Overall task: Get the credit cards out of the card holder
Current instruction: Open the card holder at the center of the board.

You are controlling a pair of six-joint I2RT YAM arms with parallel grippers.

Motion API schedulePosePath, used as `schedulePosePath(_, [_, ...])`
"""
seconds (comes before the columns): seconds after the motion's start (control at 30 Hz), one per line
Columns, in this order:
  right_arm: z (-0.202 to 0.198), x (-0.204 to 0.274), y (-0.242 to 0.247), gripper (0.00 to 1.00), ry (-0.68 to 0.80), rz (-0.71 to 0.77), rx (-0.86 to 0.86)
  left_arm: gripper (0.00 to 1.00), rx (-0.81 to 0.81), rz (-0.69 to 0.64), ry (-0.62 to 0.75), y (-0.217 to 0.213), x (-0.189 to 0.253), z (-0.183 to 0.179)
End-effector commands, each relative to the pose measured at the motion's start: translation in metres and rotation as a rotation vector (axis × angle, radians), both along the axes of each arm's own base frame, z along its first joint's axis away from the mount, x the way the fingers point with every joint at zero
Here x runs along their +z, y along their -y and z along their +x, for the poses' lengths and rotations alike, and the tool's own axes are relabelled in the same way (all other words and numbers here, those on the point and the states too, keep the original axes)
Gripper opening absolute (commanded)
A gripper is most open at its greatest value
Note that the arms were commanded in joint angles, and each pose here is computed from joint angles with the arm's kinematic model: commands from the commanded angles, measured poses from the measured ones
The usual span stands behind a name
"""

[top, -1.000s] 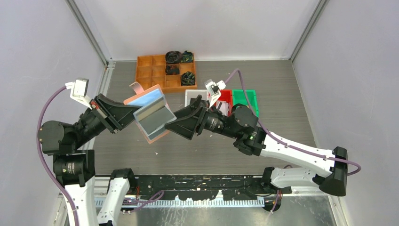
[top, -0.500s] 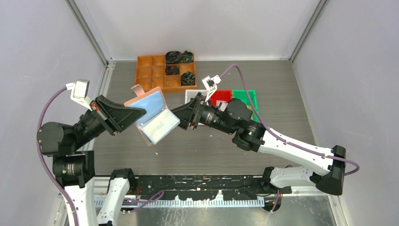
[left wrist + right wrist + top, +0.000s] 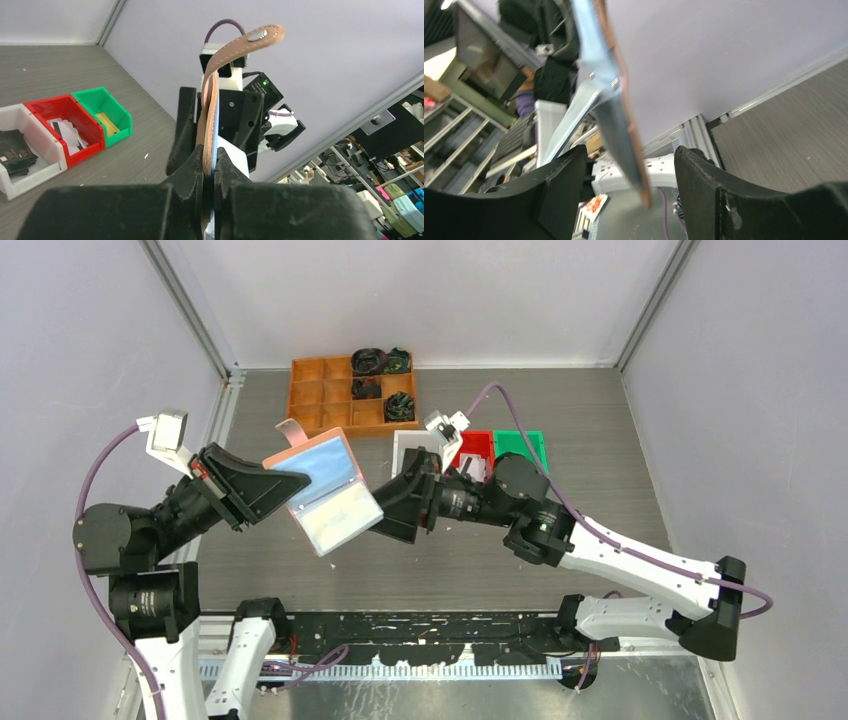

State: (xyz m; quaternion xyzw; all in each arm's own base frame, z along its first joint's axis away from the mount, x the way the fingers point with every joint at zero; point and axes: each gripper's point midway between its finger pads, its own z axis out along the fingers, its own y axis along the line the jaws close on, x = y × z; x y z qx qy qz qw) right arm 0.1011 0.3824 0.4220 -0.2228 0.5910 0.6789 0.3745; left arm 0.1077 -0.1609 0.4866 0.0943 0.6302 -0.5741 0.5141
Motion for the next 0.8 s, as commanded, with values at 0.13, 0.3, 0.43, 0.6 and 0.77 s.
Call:
schedulePosePath(0.13, [-0.054, 0.042, 0.032, 0.68, 0.175, 0.182, 0.211, 0.00, 0.018, -0.016, 0.079, -0.001, 0.026, -0.003])
schedulePosePath(0.3, [-0.051, 0.046, 0.029, 0.60, 0.171, 0.195, 0.204, 0.00, 0.022, -0.018, 0.073, -0.001, 0.028, -0.002])
schedulePosePath(0.43, [-0.046, 0.047, 0.026, 0.51, 0.178, 0.189, 0.175, 0.00, 0.022, -0.018, 0.076, -0.001, 0.032, -0.003])
schedulePosePath(0.6, [-0.040, 0.045, 0.029, 0.42, 0.202, 0.177, 0.130, 0.00, 0.020, -0.025, 0.062, -0.001, 0.035, -0.002])
schedulePosePath(0.77, [-0.028, 0.041, 0.027, 0.31, 0.212, 0.142, 0.065, 0.00, 0.020, -0.030, 0.061, -0.001, 0.038, -0.001])
